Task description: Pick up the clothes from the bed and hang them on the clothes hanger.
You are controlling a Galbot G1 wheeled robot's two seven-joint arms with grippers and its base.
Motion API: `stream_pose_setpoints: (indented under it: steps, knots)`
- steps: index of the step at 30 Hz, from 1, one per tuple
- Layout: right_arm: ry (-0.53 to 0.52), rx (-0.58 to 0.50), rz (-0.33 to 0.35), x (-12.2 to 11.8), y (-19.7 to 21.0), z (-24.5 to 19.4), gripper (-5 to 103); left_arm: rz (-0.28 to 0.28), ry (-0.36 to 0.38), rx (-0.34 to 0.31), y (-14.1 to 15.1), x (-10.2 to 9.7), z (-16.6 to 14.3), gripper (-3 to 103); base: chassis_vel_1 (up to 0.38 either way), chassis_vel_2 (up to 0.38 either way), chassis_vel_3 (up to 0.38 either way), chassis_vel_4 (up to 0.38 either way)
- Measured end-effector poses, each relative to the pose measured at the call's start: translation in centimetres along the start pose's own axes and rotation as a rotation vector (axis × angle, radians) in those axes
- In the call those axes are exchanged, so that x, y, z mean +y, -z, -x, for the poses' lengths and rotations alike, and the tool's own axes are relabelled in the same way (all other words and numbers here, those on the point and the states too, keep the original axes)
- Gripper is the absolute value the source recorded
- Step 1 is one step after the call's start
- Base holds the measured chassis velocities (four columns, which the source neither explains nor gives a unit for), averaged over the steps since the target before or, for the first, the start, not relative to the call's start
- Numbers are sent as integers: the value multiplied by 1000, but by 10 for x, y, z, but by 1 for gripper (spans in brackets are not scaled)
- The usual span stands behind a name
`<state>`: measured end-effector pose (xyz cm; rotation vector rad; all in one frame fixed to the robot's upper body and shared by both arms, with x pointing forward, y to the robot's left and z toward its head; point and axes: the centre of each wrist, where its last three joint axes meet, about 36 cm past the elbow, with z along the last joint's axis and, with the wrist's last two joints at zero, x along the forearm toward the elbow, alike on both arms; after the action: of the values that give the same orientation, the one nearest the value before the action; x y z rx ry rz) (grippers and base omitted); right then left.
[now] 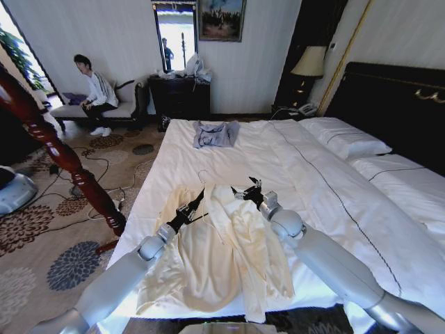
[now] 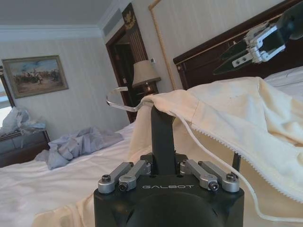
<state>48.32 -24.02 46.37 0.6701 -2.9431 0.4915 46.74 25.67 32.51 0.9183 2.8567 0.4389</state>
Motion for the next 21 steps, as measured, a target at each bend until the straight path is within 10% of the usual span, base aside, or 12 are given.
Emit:
stream_pose_setpoints:
  steps: [21]
  knots:
    - [45,87,-215,0,-30,19,100,8,-47,8,1,-8,-4,20,0,0,0,0]
